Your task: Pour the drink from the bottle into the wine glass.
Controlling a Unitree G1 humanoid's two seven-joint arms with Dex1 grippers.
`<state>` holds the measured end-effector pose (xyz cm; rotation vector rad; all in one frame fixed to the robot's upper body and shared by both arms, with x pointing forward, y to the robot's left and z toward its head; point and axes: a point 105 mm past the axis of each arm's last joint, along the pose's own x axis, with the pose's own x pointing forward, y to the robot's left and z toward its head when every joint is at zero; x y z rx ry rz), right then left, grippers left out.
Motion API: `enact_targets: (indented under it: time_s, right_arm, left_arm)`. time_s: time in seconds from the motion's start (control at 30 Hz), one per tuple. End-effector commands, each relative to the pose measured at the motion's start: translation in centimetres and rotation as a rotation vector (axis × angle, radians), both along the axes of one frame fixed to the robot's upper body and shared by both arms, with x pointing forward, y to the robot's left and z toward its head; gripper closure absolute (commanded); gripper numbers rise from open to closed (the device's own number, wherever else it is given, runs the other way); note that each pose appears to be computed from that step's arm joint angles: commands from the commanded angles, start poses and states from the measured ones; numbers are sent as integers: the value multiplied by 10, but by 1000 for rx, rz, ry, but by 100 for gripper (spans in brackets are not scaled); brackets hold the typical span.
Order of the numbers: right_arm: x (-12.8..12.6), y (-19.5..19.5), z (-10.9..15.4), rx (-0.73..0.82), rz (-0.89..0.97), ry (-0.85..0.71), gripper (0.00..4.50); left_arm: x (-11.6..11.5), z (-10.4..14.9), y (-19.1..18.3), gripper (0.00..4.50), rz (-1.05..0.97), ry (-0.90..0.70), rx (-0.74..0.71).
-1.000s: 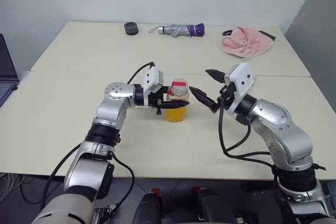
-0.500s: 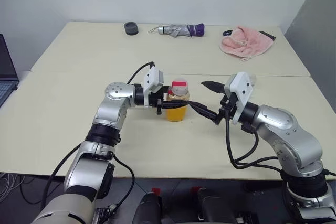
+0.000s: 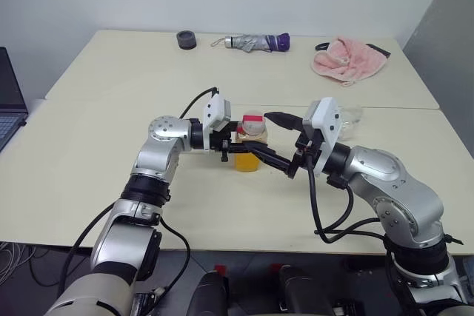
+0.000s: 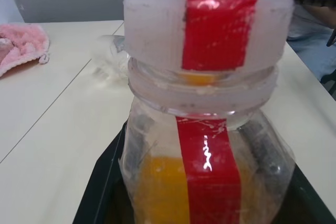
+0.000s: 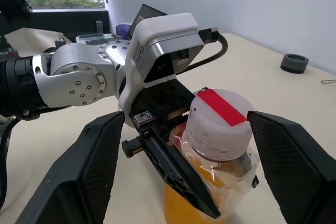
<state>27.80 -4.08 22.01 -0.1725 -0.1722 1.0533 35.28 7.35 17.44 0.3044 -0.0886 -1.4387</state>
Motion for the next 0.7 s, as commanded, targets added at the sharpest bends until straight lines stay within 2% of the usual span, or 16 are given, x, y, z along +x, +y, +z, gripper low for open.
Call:
enact_targets:
  time_s: [0.03,0.27,0.43,0.7]
  right_arm:
    - [-5,1,15,31,12,-51,53]
    - [-4,6,16,70,-1,-43,53]
    - [-3,10,13,115,16,33,53]
    - [11,15,16,112,15,61,53]
  left_arm:
    - [-2,19,-2,274,-17,-58,-37]
    - [-3,19,-3,274,-25,-54,-38]
    - [-4,19,-4,274,-32,-52,-40]
    - [-5,18,-6,274,-42,-52,-37]
